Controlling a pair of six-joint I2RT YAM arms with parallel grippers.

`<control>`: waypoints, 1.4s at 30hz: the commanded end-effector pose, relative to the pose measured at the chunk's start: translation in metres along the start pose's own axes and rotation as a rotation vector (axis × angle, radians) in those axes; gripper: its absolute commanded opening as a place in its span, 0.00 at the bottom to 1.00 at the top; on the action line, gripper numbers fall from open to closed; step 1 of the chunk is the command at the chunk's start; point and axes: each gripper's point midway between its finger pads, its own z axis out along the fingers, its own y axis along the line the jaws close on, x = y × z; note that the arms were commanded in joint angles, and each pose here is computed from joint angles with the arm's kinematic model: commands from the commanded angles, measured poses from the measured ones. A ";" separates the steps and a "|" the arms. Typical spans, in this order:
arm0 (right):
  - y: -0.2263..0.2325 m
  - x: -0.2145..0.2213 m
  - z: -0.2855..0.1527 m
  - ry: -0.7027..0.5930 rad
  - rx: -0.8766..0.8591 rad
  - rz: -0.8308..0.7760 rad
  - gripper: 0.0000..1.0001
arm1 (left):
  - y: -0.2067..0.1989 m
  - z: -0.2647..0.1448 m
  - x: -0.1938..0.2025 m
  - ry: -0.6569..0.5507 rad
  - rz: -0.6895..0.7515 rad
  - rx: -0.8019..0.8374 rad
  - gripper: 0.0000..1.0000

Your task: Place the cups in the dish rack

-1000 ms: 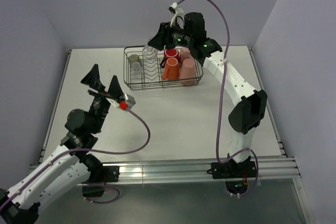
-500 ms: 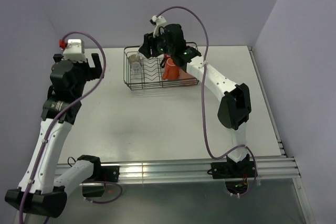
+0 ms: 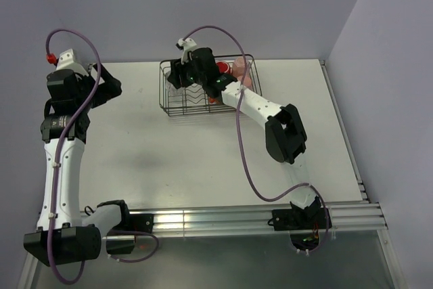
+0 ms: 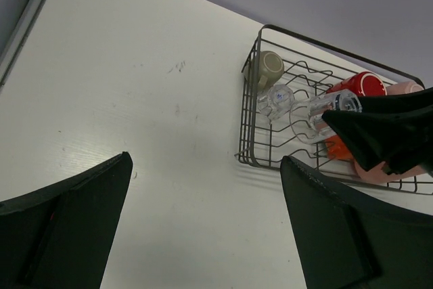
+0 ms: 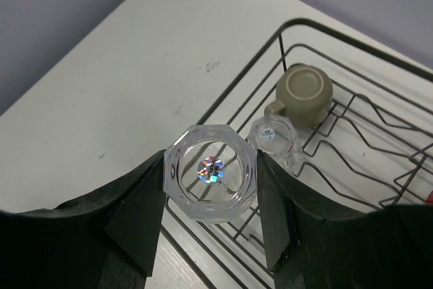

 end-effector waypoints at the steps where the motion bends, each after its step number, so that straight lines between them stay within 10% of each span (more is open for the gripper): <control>1: -0.003 -0.012 0.004 -0.055 0.039 0.017 0.00 | -0.016 -0.016 -0.026 -0.069 -0.035 0.065 0.99; 42: -0.017 0.098 0.035 0.161 0.159 0.030 0.00 | -0.004 0.004 -0.006 0.017 -0.002 0.035 0.99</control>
